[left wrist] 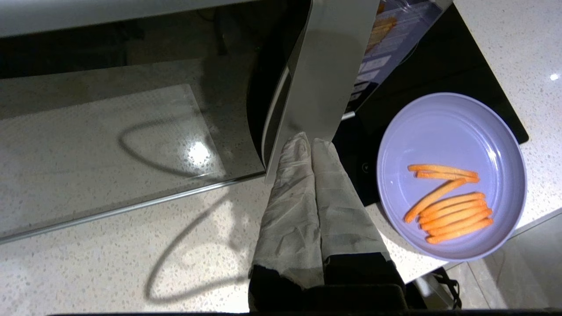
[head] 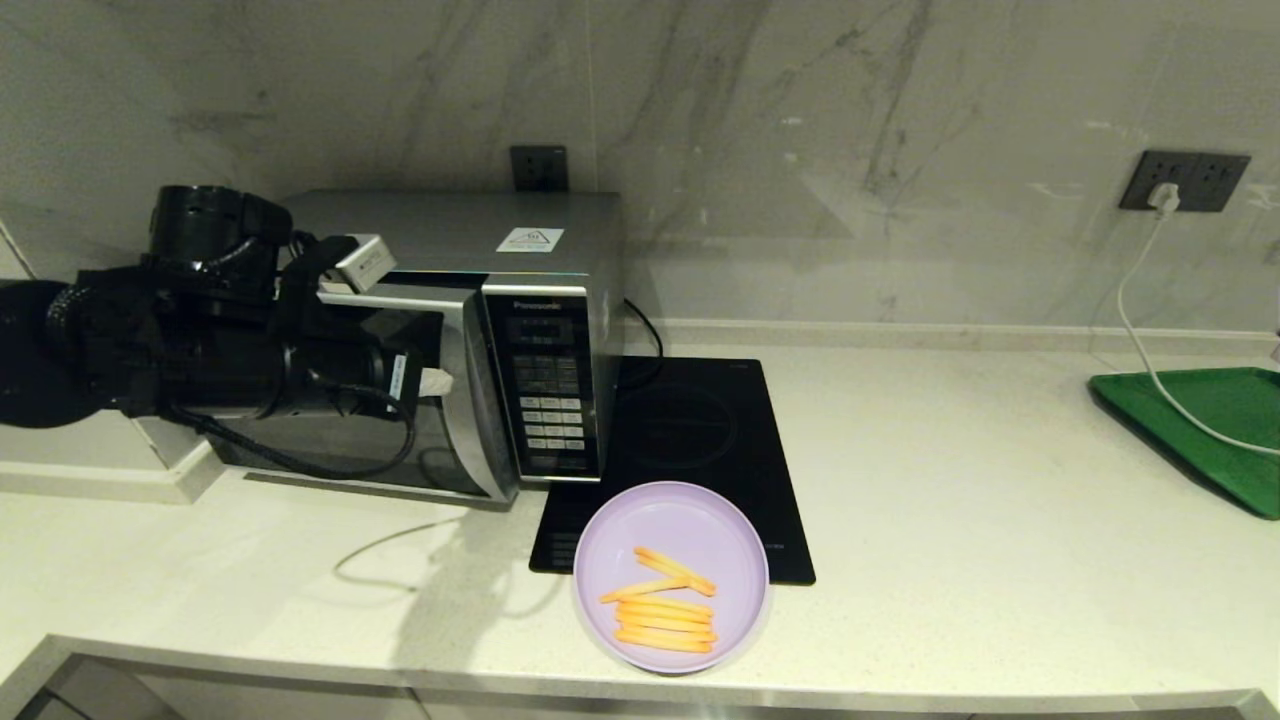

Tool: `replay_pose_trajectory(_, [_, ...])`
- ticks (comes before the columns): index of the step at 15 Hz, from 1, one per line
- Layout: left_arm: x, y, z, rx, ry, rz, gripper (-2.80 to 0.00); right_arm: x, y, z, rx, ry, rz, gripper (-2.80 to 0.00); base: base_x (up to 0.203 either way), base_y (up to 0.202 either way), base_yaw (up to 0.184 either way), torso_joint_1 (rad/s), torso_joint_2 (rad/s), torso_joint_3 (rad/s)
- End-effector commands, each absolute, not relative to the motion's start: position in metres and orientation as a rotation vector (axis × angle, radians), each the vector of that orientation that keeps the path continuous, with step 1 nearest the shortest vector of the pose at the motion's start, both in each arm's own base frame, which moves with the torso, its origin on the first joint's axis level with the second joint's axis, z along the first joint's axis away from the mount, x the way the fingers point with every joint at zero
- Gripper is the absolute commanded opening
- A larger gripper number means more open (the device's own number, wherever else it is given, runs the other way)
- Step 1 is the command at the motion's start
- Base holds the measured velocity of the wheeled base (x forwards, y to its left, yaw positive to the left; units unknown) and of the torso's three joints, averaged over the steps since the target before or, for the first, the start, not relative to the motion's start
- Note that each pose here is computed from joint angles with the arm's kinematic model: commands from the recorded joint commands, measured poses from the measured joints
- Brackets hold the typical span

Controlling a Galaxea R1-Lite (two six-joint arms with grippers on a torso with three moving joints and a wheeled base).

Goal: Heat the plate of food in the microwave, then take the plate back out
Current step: Close the microwave oven

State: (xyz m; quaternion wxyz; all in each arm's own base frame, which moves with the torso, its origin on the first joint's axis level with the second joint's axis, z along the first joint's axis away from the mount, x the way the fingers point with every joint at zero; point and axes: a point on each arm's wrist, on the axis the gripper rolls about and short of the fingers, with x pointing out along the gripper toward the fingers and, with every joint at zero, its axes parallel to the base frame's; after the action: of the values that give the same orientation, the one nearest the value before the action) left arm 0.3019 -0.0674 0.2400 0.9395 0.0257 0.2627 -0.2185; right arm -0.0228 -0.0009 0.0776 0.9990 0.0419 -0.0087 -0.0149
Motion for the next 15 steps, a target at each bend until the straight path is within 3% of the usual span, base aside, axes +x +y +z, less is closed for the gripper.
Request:
replay_pose_trajectory(1, [0.311,-0.07,0.236,0.053,0.547,-0.45,-2.8,-0.023,-0.001,0.078,0.085,-0.018,-0.03,-2.8,0.0,0.0,0.0,0.0,0.0,0.0])
replay_pose_trajectory(15, [0.33,-0.075,0.222,0.057,0.53,-0.434,-2.8,-0.023,-0.001,0.078,0.085,-0.018,-0.03,-2.8,0.0,0.0,0.0,0.0,0.0,0.0])
